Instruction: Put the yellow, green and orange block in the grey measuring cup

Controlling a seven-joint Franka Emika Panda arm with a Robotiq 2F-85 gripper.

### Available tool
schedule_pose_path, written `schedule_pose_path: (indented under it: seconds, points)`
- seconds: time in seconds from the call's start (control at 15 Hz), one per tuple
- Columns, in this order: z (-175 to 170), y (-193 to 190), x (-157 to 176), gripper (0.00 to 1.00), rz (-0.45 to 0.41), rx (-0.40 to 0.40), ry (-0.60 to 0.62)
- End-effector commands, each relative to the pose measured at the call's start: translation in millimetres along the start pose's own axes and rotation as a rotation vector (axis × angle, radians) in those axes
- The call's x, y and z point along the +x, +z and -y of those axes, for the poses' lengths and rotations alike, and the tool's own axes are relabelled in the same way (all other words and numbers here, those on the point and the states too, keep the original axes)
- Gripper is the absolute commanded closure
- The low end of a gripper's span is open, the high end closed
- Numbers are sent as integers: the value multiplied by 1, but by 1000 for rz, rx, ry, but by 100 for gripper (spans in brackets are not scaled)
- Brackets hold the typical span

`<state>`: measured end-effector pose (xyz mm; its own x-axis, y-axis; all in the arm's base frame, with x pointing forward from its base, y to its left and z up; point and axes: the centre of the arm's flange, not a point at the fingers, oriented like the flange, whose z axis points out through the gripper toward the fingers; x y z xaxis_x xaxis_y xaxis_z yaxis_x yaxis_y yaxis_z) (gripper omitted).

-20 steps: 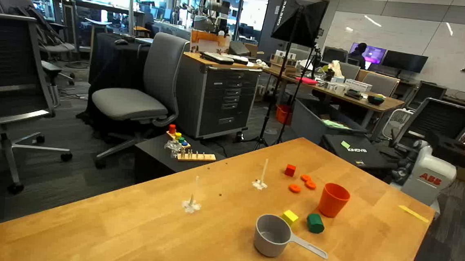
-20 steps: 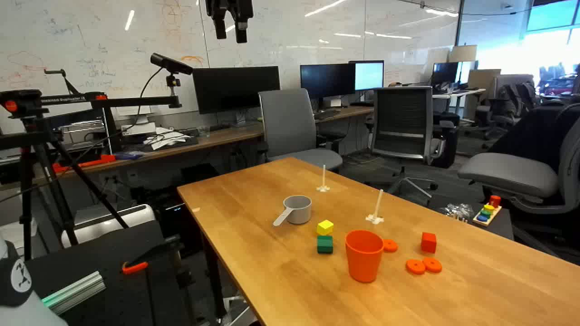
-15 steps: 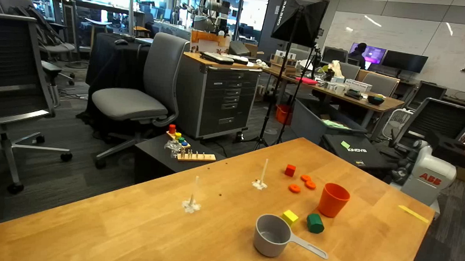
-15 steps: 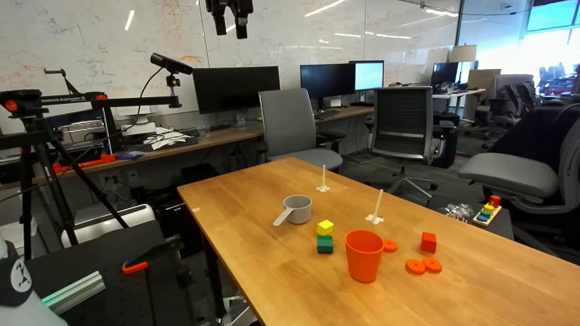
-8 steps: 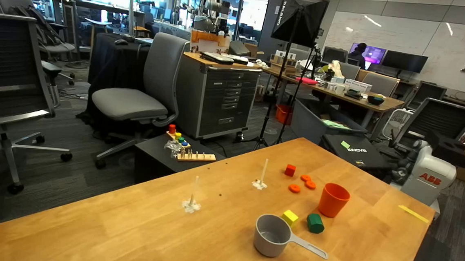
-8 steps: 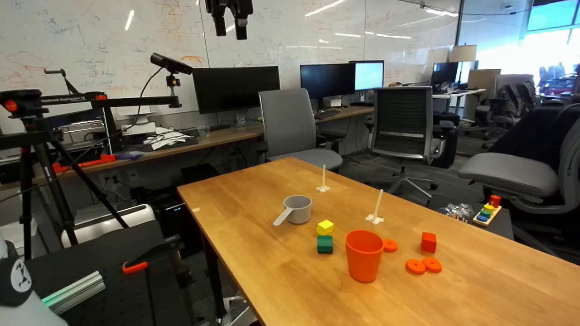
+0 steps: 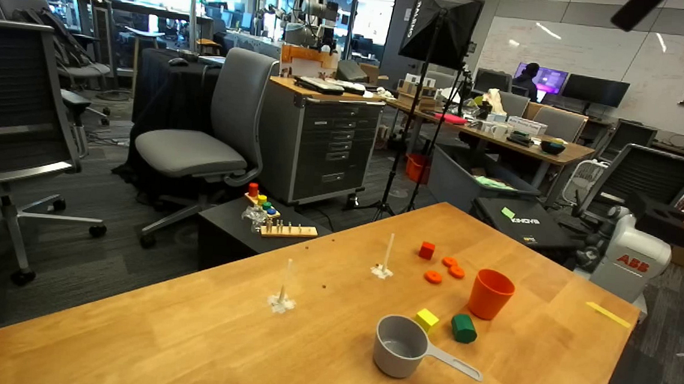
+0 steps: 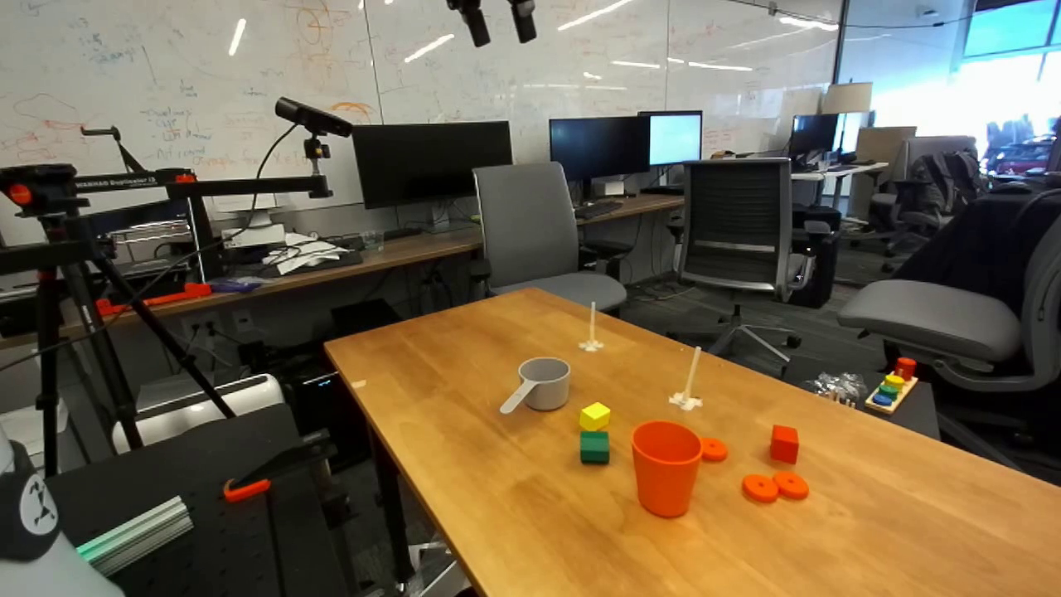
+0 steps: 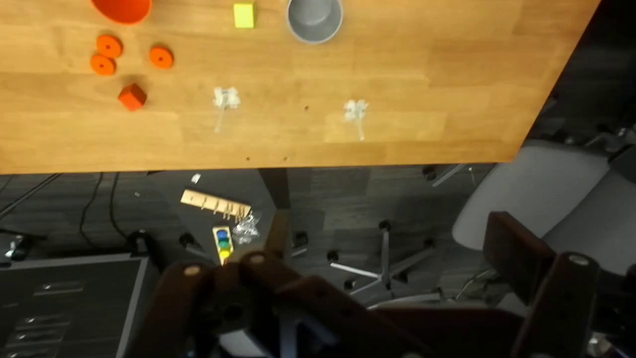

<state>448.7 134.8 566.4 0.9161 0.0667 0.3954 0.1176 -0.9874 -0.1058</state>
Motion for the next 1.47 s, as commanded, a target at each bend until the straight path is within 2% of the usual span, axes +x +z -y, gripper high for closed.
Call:
schedule_pose_path:
  seconds: [0.0, 0.2, 0.4, 0.53, 0.6, 0.67, 0.8, 1.0, 1.07, 1.13, 1.4]
  points:
    - [-37, 37, 51, 0, -58, -86, 58]
    - [-81, 97, 49, 0, 1, -146, 127]
    - [-107, 156, 39, 0, 87, -174, 193]
    - [-115, 192, 27, 0, 175, -180, 238]
    - [-114, 195, 27, 0, 187, -193, 231]
    - [-117, 186, 15, 0, 179, -171, 212]
    - [-118, 203, 13, 0, 205, -176, 223]
    - [-114, 210, 12, 0, 200, -157, 235]
    - [-113, 224, 6, 0, 189, -173, 263]
    - [-110, 238, 1, 0, 203, -151, 285]
    - [-97, 291, -23, 0, 213, -150, 375]
